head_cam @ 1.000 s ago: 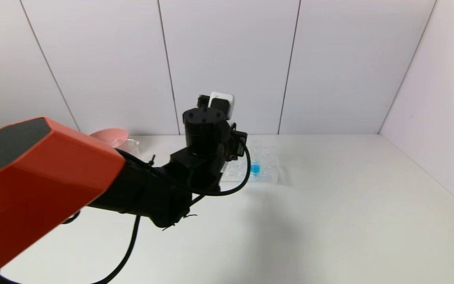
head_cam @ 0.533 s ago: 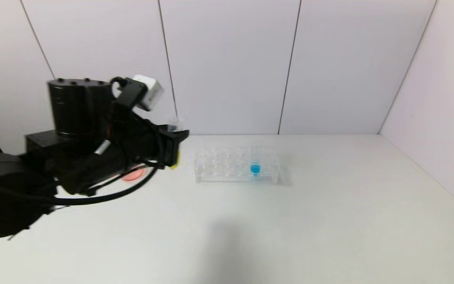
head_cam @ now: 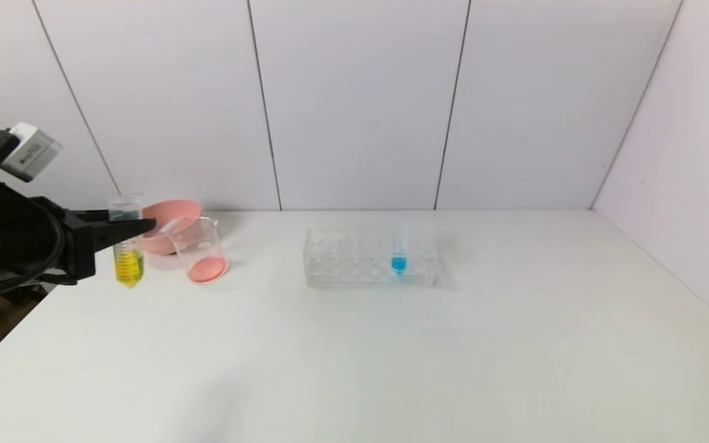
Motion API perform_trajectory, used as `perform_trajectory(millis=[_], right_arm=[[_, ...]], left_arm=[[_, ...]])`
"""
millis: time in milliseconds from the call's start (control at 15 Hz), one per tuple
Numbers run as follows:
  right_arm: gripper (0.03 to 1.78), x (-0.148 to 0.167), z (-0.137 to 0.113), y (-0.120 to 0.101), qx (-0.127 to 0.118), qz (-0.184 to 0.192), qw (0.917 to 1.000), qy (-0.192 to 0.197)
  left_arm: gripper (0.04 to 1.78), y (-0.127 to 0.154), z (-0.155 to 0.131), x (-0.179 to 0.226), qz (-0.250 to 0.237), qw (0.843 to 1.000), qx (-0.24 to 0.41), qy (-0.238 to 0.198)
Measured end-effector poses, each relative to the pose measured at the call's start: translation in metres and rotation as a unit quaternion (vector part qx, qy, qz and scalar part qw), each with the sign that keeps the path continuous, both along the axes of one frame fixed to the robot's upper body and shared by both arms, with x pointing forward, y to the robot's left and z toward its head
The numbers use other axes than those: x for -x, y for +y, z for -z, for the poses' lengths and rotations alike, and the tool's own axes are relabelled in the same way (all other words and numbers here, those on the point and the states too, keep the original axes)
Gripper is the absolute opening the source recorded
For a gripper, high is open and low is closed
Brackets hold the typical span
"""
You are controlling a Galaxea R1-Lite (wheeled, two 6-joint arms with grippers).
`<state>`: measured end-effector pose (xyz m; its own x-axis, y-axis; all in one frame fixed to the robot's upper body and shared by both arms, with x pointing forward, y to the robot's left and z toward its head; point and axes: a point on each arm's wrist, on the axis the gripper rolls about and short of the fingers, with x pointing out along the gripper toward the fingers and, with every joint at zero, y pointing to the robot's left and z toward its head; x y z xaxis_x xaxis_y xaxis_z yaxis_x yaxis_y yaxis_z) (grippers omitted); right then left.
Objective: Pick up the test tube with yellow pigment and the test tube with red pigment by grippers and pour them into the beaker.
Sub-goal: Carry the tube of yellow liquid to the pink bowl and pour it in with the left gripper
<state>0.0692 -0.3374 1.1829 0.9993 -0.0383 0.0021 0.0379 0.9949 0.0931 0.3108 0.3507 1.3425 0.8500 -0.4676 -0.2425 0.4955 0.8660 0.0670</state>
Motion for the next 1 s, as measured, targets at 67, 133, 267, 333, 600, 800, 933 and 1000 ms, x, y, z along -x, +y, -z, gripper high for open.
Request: perform_trajectory(millis=[67,133,267,333,600,800,933,1000], right_arm=[[1.71,0.000,0.000,0.000,0.000,0.000,1.0000,0.000],[1.71,0.000,0.000,0.000,0.000,0.000,1.0000,0.000],[1.71,0.000,0.000,0.000,0.000,0.000,1.0000,0.000],[1.71,0.000,0.000,0.000,0.000,0.000,1.0000,0.000],[1.71,0.000,0.000,0.000,0.000,0.000,1.0000,0.000],[1.71,0.000,0.000,0.000,0.000,0.000,1.0000,0.000],[1.71,0.000,0.000,0.000,0.000,0.000,1.0000,0.000],[1.71,0.000,0.000,0.000,0.000,0.000,1.0000,0.000]], left_arm=[[0.45,0.010,0.004,-0.001,0.009,1.000,-0.007,0.001],[0.45,0.018,0.007,-0.004,0.015,1.000,-0.017,0.002],[0.45,0.030,0.012,-0.017,0.016,0.999,-0.037,0.006],[0.45,0.034,0.014,-0.026,0.017,0.999,-0.046,0.010],[0.45,0.048,0.011,-0.068,0.033,0.994,-0.096,0.033],[0.45,0.057,0.006,-0.096,0.033,0.990,-0.128,0.052],[0.45,0.061,0.002,-0.111,0.027,0.985,-0.154,0.066],[0.45,0.063,0.000,-0.117,0.026,0.982,-0.169,0.077]])
